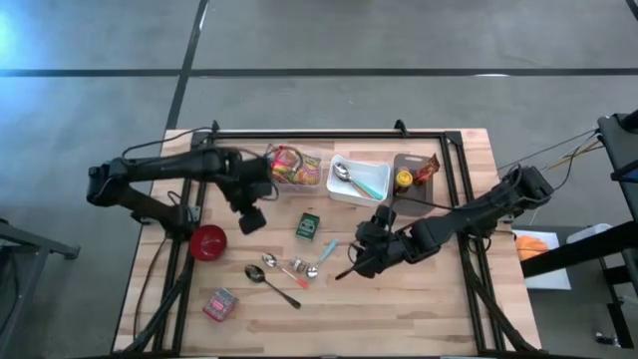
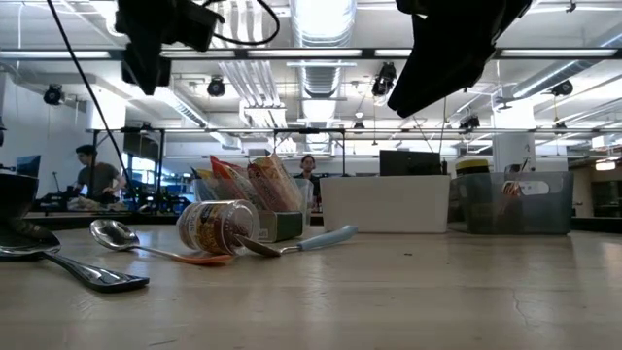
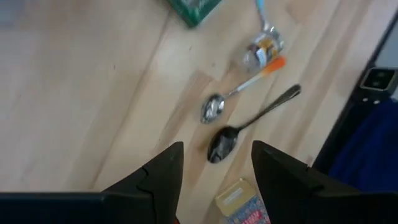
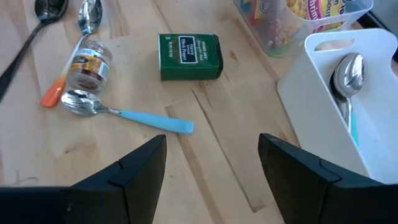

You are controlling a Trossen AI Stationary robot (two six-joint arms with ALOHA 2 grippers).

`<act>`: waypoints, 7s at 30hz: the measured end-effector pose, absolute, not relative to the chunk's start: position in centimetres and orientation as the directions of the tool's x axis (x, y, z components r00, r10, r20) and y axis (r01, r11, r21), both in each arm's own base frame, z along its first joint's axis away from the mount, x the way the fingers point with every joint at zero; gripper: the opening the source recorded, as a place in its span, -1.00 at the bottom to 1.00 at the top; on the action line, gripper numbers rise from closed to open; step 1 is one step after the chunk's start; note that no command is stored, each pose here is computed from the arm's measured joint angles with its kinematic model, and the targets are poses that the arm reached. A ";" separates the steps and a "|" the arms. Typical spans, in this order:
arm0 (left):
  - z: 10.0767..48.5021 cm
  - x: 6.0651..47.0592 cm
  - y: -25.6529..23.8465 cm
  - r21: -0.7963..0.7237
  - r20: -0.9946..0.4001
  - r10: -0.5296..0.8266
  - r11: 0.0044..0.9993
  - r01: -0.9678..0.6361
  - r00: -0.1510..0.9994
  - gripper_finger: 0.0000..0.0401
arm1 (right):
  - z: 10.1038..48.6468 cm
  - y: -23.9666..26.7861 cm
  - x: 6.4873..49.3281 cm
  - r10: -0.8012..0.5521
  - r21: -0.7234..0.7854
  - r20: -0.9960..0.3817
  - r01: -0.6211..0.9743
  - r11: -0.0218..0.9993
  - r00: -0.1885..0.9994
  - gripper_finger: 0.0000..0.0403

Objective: Pick & Place Food Item
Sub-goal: Put the red seasoning can into the black bin

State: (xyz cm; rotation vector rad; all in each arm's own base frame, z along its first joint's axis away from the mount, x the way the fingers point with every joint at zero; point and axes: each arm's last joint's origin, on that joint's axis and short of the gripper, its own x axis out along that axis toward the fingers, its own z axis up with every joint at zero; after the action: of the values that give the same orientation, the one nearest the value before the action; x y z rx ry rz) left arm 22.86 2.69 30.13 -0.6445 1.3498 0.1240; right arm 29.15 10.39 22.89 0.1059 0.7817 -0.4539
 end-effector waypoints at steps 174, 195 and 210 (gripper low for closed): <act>30.9 27.1 -5.9 -0.577 -0.383 -0.157 0.810 -0.103 0.910 0.36 | 26.4 10.5 32.6 -0.223 0.132 -0.495 0.327 0.936 0.840 0.26; 35.6 27.2 -1.4 -0.662 0.003 -0.218 0.731 0.165 0.976 0.48 | 28.1 12.0 35.1 -0.161 0.294 -0.176 0.208 0.933 0.971 0.26; 38.7 26.5 2.7 -0.766 0.115 -0.148 0.616 0.183 0.982 0.43 | 31.2 16.3 36.5 -0.617 -0.472 0.022 0.553 0.687 0.786 0.25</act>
State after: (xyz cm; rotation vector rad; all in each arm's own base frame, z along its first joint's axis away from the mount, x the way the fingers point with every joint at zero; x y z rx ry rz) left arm 26.54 2.71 38.74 -0.8870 -0.0418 -0.1910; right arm 36.52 16.28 31.18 -0.4809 0.1429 -0.6575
